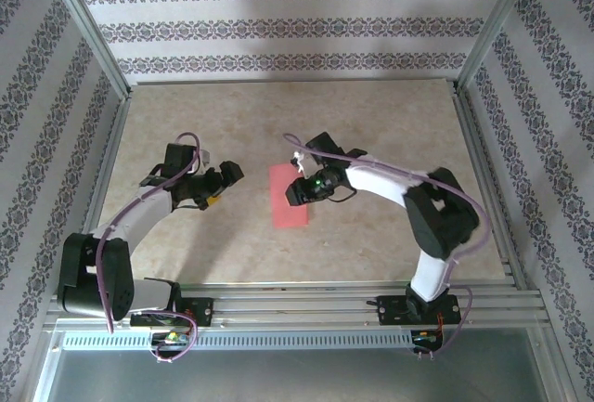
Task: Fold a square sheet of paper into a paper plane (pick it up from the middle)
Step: Third fold the triangle at the center of the table.
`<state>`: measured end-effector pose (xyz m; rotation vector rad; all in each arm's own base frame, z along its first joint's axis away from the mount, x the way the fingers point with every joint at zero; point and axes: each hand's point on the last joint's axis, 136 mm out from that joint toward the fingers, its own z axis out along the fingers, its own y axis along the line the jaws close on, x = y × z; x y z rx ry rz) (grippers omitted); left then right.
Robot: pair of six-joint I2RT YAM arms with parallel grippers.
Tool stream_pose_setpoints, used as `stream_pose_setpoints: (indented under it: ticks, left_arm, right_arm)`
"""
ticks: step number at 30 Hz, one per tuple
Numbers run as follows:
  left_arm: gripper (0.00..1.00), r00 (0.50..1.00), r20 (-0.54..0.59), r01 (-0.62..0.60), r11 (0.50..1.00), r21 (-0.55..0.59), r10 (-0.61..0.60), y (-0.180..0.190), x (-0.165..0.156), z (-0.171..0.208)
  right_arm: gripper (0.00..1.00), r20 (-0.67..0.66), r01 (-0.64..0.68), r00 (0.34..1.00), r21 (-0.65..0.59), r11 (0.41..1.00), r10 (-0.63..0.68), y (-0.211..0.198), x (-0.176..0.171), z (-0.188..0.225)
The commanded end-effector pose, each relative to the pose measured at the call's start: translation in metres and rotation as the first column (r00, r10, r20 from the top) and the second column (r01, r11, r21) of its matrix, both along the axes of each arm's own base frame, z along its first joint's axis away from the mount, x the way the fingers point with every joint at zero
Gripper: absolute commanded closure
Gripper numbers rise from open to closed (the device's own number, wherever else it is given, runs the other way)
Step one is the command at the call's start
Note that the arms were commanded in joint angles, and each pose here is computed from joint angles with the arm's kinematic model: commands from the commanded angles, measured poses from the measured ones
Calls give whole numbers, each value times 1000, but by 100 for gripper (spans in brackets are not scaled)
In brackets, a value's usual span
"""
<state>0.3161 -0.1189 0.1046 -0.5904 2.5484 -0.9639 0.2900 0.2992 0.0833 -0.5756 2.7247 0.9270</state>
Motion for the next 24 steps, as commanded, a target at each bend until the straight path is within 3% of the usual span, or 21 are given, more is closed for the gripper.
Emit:
stream_pose_setpoints:
  ticks: [1, 3, 9, 15, 24]
  left_arm:
    - [0, 999, 19, 46, 997, -61, -45, -21, 2, 4]
    - [0, 998, 6, 63, 994, -91, -63, -32, 2, 0]
    - [5, 985, -45, 161, 981, -107, -167, -64, -9, -12]
    - [12, 972, -82, 210, 969, -133, -222, -85, -18, -27]
    - [35, 963, -110, 222, 955, -199, -247, -102, -18, -35]
  right_arm:
    - [54, 61, 267, 961, 69, 961, -271, -6, 21, 43]
    - [54, 20, 395, 918, 48, 917, -397, -14, 22, 37]
    - [54, -116, 540, 837, 23, 841, -534, -12, 12, 10]
    - [61, -167, 545, 823, -37, 838, -543, -6, 9, -25]
    - [62, -203, 532, 821, -66, 844, -533, -3, 16, -55]
